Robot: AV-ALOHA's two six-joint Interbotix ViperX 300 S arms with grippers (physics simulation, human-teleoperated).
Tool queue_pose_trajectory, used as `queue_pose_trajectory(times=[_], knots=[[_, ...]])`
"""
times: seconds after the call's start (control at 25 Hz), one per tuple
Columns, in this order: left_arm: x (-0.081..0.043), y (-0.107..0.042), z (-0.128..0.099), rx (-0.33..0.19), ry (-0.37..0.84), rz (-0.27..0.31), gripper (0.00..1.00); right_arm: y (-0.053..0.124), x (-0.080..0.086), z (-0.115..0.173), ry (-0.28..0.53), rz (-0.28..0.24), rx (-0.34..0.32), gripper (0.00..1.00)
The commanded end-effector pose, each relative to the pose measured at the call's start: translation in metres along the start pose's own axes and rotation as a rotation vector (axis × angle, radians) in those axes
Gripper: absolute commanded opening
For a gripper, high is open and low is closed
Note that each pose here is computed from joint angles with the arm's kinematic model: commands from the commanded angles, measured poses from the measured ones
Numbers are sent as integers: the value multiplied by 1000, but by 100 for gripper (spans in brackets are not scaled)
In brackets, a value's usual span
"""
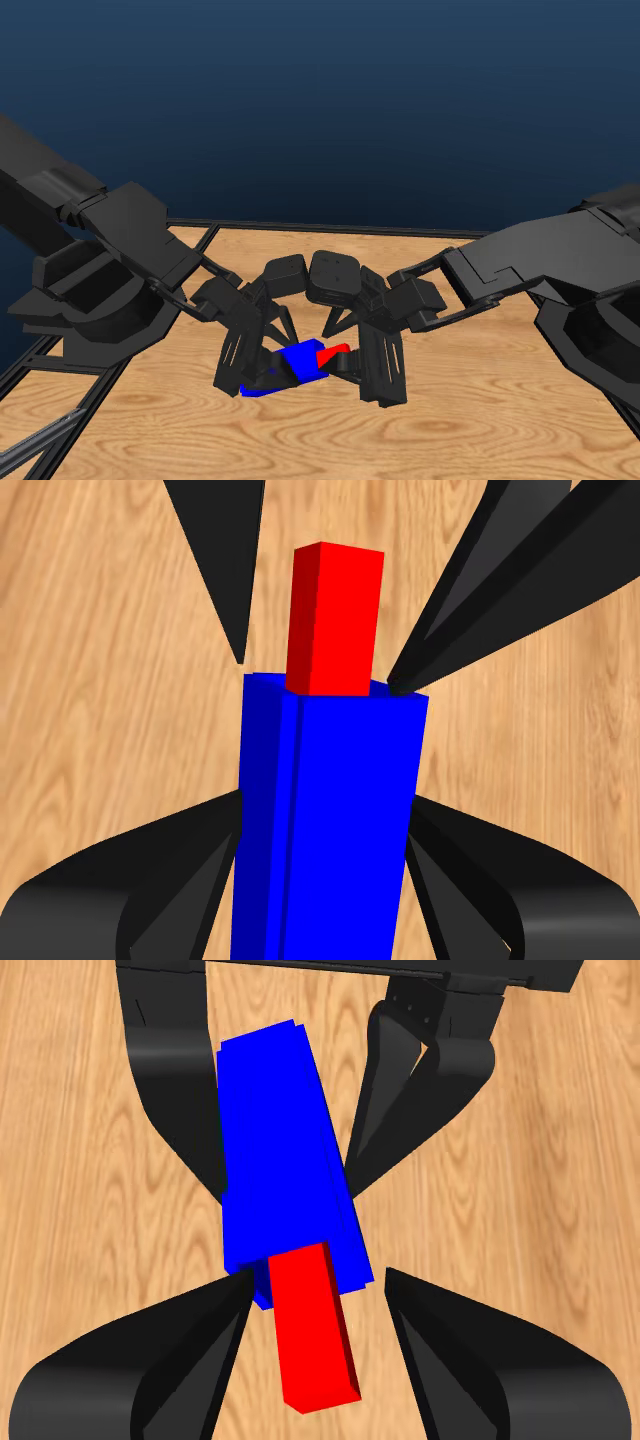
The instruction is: Insert peg into socket
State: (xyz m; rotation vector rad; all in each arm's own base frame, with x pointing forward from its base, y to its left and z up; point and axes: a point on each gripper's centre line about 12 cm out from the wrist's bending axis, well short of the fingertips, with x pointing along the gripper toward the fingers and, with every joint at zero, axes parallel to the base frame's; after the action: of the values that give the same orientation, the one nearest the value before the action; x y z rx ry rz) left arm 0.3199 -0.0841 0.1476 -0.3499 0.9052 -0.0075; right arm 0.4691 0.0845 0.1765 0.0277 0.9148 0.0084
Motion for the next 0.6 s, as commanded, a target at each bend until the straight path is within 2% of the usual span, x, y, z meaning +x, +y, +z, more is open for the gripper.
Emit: queue_pose_trajectory(times=[0.04, 0.12, 0.24, 0.28, 0.32, 0.36, 0.4, 0.44, 0.48, 0.52, 0.56, 0.6], knots=[[-11, 0, 20, -67, -52, 3, 0, 4, -20, -7, -31, 35, 60, 100], [-11, 2, 14, -71, 1, 51, 0, -1, -26, -19, -20, 36, 91, 100], [-16, -1, 18, -83, -13, 55, 0, -5, -37, -36, -3, 33, 120, 100], [-14, 3, 13, -88, 10, 82, 0, -6, -39, -43, 2, 34, 134, 100], [-17, -1, 19, -85, 0, 83, 0, -6, -43, -46, -6, 40, 145, 100], [-17, 6, 12, -106, 12, 88, 0, -7, -43, -49, -9, 42, 160, 100], [-17, -2, 16, -85, 16, 102, 0, -9, -40, -55, 6, 36, 170, 100], [-17, 3, 14, -109, 13, 96, 0, -7, -38, -56, -3, 44, 172, 100], [-15, 1, 14, -101, 12, 103, 0, -8, -35, -57, -13, 49, 177, 0], [-16, -1, 16, -103, 16, 111, 0, -7, -31, -56, -28, 60, 177, 0], [-14, 0, 14, -104, 26, 124, 0, -6, -33, -49, -62, 72, 180, 0], [-16, -4, 19, -108, 12, 117, 0, -6, -27, -49, -63, 74, 172, 0]])
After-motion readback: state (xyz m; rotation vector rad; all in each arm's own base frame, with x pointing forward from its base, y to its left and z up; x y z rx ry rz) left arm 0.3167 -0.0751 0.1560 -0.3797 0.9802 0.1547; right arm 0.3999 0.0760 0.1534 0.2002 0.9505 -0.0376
